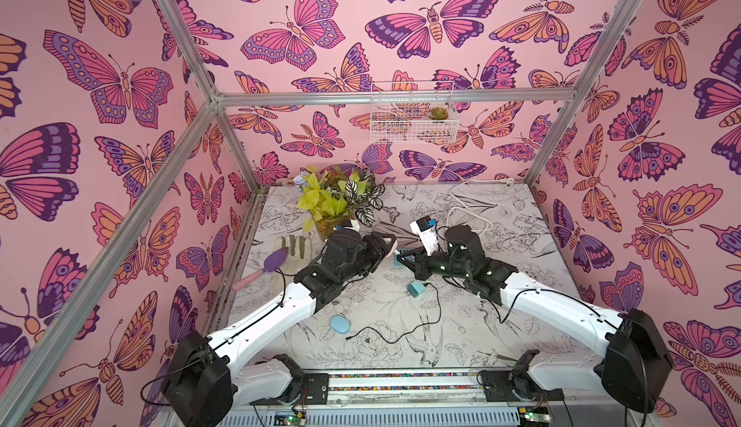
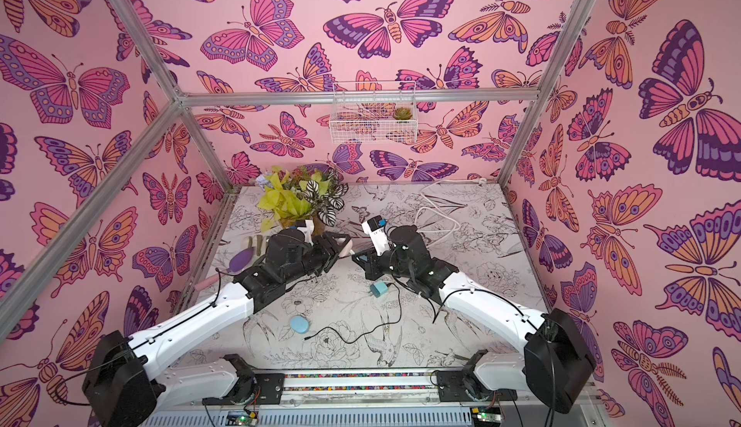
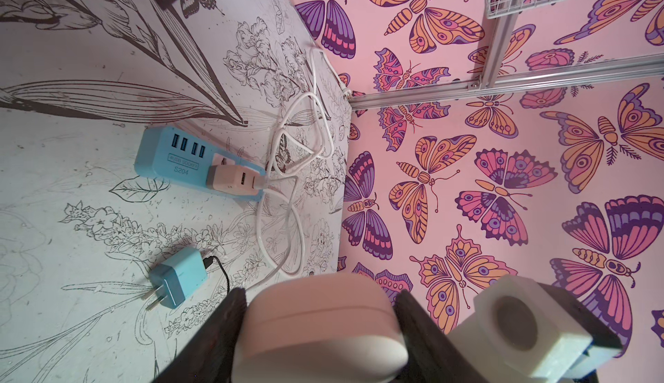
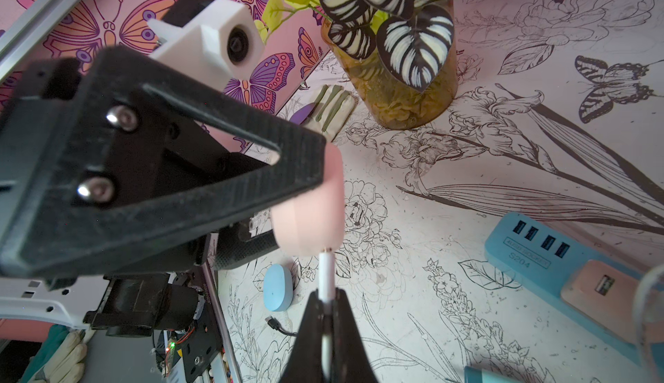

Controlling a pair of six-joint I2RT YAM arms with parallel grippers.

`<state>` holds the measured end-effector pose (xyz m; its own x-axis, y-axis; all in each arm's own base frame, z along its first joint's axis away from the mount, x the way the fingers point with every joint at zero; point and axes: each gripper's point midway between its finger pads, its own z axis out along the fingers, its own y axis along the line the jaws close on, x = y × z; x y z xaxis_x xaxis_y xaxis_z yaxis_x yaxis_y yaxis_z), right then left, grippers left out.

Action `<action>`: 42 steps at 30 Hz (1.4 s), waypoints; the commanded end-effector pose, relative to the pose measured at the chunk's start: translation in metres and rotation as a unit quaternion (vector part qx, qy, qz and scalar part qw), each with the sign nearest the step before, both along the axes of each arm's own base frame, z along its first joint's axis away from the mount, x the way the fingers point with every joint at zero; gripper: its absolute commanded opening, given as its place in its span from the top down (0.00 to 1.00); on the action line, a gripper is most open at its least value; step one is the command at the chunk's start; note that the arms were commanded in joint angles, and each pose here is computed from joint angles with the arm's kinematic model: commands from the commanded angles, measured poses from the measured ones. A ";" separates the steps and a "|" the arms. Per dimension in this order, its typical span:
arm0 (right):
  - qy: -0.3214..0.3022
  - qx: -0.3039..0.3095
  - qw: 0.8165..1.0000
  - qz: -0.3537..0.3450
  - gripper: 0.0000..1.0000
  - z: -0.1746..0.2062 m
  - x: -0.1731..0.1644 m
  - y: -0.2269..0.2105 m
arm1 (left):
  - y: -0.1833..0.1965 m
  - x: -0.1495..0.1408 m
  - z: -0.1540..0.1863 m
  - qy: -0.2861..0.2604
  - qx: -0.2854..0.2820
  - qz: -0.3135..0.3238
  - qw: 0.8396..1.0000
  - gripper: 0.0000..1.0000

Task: Charge the bluetooth headset
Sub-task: Insert the charging cable into the bluetooth headset, then place the bluetooth headset at the center of the board.

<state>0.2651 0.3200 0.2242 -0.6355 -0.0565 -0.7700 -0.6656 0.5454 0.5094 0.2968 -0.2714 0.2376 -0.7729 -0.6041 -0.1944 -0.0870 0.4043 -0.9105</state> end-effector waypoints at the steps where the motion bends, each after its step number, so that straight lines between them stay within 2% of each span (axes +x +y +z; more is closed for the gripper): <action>1: -0.084 0.076 0.993 0.029 1.00 0.061 0.006 0.027 | -0.060 -0.086 0.034 0.003 -0.068 -0.214 0.974 1.00; 6: -0.073 0.071 0.995 0.020 0.98 0.050 0.003 0.020 | -0.026 -0.069 0.021 0.015 -0.039 -0.141 0.989 1.00; 14: -0.049 0.058 0.997 0.031 0.66 0.029 -0.010 0.014 | 0.036 -0.046 0.000 0.040 0.001 -0.015 0.999 1.00; 20: -0.043 0.038 0.998 0.016 0.55 0.018 -0.019 -0.002 | 0.070 -0.038 -0.017 0.055 0.040 0.039 0.997 1.00; 29: -0.030 0.015 0.999 0.003 0.54 0.006 -0.042 -0.029 | 0.135 -0.033 -0.071 0.108 0.119 0.139 0.977 1.00; 32: -0.023 0.019 1.000 0.005 0.54 0.002 -0.050 -0.032 | 0.146 -0.026 -0.082 0.120 0.126 0.158 0.972 1.00; 42: -0.011 0.024 1.000 0.006 0.54 -0.010 -0.068 -0.036 | 0.181 -0.003 -0.134 0.187 0.174 0.224 0.941 1.00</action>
